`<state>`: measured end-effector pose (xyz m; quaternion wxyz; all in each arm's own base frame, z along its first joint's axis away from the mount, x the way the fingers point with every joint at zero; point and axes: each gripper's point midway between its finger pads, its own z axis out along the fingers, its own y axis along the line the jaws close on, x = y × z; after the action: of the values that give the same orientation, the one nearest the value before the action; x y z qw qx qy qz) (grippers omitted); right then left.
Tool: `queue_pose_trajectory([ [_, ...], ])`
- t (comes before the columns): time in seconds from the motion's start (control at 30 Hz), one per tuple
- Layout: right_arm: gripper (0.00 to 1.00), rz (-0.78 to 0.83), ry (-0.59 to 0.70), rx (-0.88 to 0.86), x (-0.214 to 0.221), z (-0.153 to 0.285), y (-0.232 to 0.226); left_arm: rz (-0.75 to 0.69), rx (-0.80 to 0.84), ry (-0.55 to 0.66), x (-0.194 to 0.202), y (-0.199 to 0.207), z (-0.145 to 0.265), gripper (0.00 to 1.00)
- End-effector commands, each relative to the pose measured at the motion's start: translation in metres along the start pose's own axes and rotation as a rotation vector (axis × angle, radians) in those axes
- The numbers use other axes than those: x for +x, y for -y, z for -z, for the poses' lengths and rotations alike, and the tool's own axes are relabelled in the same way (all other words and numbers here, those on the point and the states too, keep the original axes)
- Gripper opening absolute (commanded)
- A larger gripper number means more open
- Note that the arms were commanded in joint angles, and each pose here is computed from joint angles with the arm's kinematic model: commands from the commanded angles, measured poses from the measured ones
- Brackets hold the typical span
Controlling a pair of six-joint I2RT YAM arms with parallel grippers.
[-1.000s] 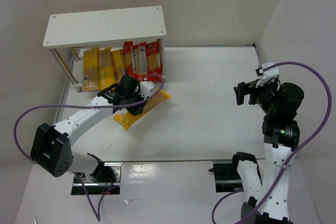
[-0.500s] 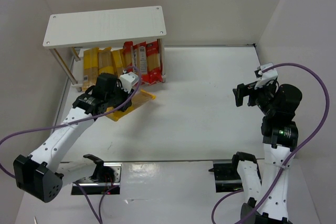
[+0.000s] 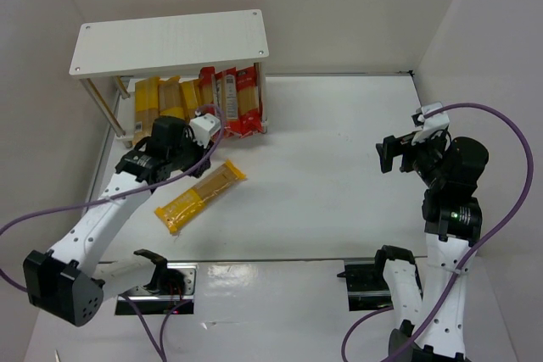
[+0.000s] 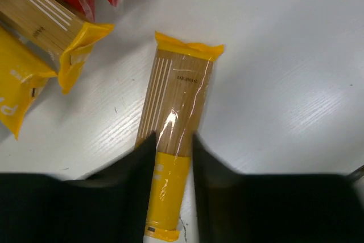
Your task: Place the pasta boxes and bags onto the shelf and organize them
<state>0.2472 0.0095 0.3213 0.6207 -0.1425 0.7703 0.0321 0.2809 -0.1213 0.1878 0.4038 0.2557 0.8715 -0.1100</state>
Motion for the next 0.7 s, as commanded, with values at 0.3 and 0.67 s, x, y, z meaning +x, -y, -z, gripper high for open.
queue_pose_trajectory([
  [0.3,1.00,0.010,0.016,-0.016,-0.003,0.001,-0.004,-0.230,-0.088,-0.395,0.074,-0.034,-0.032,1.00],
  [0.67,1.00,0.027,0.004,-0.010,0.001,0.000,-0.003,-0.313,-0.009,-0.539,0.136,-0.034,-0.050,1.00],
])
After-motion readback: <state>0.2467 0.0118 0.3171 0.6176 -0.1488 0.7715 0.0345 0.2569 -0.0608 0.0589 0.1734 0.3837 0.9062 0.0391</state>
